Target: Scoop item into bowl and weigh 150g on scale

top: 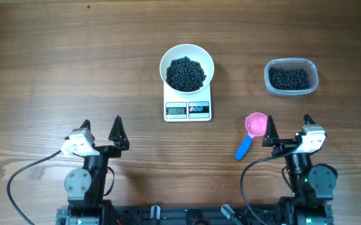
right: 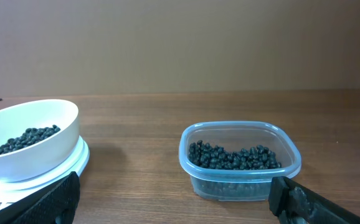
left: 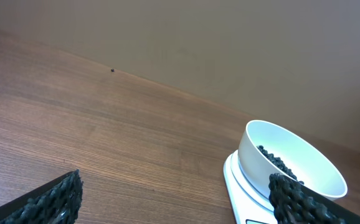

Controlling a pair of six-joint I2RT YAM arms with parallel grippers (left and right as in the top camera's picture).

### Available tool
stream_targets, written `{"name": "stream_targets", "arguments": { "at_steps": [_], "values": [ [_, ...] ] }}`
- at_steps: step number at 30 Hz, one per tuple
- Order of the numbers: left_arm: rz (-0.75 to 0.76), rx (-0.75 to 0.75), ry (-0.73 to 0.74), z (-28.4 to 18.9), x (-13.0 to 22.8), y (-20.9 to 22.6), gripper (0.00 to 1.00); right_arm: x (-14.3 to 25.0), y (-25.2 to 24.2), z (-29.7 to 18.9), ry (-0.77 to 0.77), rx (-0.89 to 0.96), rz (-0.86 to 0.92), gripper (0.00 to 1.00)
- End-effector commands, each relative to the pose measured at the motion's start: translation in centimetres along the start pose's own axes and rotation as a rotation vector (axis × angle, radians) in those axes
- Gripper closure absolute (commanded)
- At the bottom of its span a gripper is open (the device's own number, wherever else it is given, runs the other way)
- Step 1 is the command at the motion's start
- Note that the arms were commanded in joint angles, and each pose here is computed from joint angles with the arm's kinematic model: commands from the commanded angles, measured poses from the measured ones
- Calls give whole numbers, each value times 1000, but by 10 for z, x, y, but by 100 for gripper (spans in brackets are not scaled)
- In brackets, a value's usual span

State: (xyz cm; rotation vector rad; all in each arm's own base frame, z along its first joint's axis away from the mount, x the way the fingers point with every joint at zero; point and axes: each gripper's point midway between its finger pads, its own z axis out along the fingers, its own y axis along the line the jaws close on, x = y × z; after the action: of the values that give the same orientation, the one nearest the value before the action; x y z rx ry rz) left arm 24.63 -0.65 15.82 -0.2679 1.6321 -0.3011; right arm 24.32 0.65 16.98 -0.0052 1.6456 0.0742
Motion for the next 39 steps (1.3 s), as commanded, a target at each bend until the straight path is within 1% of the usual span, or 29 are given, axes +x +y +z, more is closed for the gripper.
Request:
{"name": "stream_targets", "arguments": {
  "at_steps": [1, 39],
  "values": [
    [17, -12, -6, 0, 0, 3, 0, -3, 1, -1, -14, -3, -15, 0],
    [19, 12, 2, 0, 2, -3, 0, -3, 1, -1, -14, -3, -14, 0]
  ]
}}
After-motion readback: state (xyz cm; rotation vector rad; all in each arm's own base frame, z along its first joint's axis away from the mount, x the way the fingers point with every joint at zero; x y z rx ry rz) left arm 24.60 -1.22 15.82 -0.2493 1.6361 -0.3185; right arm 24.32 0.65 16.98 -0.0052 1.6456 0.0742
